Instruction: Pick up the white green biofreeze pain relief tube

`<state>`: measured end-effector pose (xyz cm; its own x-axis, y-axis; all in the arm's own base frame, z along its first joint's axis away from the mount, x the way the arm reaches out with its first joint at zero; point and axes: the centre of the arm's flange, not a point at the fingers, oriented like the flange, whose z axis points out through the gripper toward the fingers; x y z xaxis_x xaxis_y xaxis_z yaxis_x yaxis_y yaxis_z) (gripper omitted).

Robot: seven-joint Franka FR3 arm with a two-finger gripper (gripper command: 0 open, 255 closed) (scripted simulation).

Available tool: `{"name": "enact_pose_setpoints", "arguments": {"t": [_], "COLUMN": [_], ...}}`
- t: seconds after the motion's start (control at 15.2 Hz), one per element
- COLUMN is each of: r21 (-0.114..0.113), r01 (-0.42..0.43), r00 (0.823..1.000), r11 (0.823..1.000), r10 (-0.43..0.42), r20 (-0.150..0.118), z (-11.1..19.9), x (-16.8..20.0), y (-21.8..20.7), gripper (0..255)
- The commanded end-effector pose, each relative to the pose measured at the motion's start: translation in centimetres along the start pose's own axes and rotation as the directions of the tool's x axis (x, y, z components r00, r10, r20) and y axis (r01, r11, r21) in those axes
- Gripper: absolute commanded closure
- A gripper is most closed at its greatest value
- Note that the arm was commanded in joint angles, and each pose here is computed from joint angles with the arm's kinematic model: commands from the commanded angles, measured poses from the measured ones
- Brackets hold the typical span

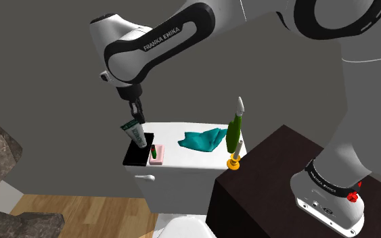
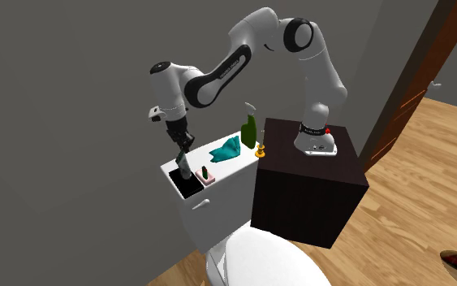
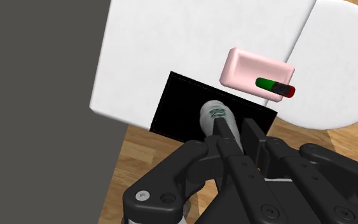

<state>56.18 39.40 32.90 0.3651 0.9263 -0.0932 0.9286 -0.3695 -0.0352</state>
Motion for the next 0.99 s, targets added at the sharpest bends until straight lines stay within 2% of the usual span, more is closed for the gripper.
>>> {"name": "enact_pose_setpoints", "arguments": {"t": [0.0, 0.79, 0.92], "r21": [0.0, 0.0, 0.0], "r01": [0.0, 0.0, 0.0], "r00": [1.0, 1.0, 1.0], "r11": [1.0, 1.0, 1.0], "r10": [0.0, 0.0, 0.0], "r20": [0.0, 0.0, 0.0], "z": [-0.9, -7.2, -7.3], "x": [-0.2, -0.8, -0.8], "y": [-0.1, -0.3, -0.3], "gripper": [255, 255, 255]}}
